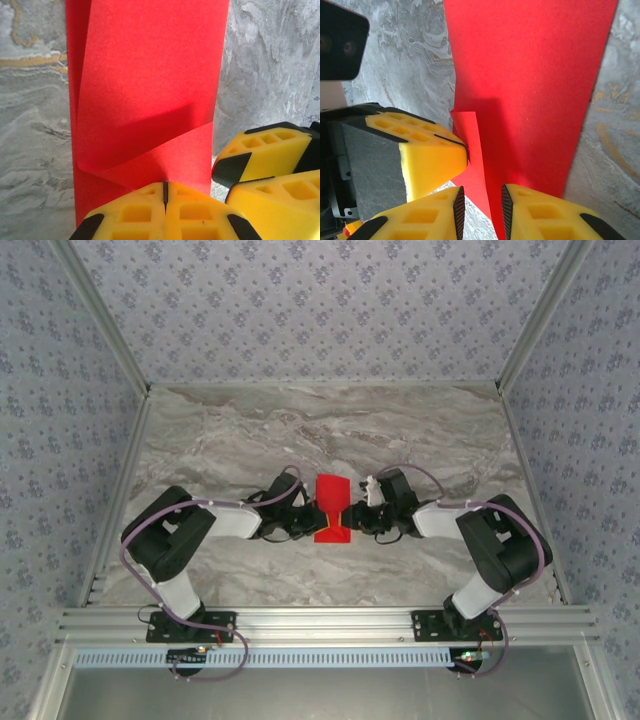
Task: Fold a paper plane with a square sheet of paper (pick it up from the middle)
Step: Fold the triangle a second time at the center of the table.
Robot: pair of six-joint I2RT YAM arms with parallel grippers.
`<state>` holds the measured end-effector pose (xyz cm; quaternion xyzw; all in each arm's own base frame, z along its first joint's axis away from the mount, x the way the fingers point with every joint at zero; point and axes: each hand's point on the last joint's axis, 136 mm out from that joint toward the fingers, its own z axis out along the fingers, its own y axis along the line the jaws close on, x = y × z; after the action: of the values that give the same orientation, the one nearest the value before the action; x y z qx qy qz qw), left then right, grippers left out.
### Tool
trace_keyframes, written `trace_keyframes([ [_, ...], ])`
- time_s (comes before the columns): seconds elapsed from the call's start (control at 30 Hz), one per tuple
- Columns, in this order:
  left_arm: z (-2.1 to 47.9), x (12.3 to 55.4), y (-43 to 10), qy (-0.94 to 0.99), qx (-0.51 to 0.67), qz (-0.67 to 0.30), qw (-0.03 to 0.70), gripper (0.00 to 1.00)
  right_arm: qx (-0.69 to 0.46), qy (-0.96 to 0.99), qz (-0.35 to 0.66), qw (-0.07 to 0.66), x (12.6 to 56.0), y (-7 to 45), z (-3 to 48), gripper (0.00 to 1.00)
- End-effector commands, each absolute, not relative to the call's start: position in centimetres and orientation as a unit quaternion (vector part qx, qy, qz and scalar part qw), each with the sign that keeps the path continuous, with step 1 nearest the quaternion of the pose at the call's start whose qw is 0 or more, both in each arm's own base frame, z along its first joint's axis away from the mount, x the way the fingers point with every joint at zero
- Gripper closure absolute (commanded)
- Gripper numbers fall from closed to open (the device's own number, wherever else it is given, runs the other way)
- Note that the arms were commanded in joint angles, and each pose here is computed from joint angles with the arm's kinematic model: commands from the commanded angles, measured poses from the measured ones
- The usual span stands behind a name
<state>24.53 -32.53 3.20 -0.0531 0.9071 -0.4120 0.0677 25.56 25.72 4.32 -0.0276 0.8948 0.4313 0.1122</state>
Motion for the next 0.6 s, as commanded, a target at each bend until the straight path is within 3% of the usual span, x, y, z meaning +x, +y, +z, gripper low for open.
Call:
trace_keyframes([
  [0.0,4.0,25.1,-33.4,0.902,-0.042,-0.424,0.076,1.0,-0.042,0.892,0.429,0.136,27.2,26.1,5.6,0.68],
  [0.57,4.2,25.0,-33.4,0.901,-0.039,-0.425,0.076,1.0,-0.078,0.892,0.429,0.116,29.0,27.4,4.8,0.72],
])
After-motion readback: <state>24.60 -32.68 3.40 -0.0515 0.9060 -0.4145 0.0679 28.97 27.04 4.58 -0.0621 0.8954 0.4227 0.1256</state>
